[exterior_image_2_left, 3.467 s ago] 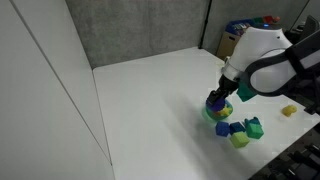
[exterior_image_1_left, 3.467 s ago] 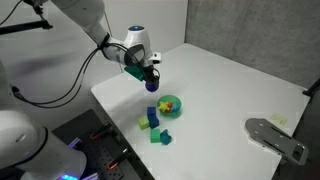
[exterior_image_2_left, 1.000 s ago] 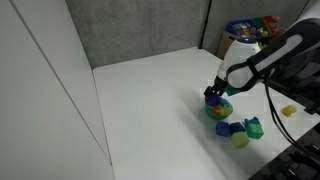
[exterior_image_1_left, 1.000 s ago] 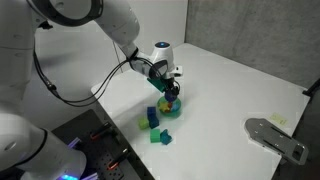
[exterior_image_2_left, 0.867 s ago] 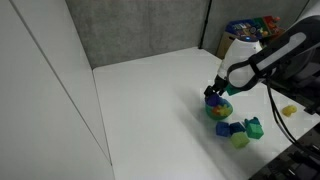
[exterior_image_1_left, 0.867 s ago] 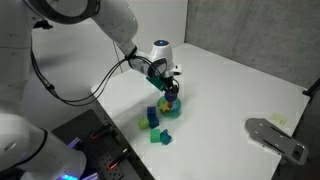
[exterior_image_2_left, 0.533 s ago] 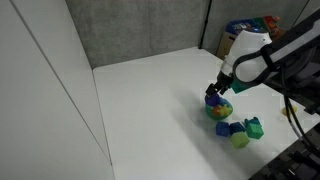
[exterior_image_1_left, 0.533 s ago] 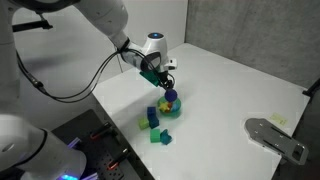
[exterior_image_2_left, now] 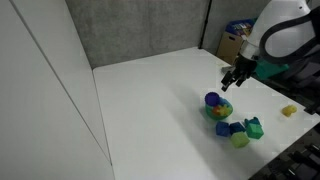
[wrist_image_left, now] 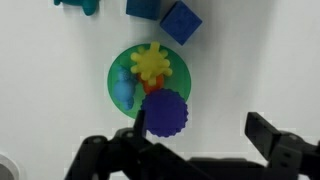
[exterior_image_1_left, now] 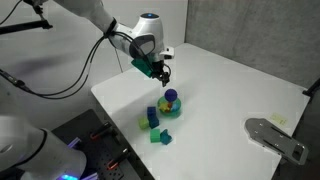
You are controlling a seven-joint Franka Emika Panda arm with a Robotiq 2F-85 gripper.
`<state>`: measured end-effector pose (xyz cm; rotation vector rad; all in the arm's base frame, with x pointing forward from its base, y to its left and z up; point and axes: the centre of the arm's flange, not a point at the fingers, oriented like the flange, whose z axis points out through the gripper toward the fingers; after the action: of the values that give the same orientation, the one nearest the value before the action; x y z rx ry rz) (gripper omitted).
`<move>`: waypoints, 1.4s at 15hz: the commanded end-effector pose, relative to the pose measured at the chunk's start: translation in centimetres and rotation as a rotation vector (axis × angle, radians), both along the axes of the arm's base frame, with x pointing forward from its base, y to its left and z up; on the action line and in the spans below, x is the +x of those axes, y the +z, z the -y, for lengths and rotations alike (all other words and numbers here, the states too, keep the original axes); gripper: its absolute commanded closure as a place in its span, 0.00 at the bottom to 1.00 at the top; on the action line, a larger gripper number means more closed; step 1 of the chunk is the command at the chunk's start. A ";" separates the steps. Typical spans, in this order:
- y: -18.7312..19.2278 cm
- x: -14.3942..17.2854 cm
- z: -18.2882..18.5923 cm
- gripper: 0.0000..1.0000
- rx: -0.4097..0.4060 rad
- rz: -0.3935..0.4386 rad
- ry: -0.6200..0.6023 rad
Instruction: Put the purple toy in the green bowl
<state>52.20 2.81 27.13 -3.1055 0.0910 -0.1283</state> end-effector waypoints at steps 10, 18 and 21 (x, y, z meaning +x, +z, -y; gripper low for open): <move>17.4 -7.6 3.3 0.00 -0.005 -0.059 -0.022; 23.9 -11.9 2.6 0.00 -0.011 -0.127 -0.002; 24.6 -12.5 2.5 0.00 -0.007 -0.131 0.006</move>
<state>40.25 0.23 50.45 -3.1232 0.1023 0.0621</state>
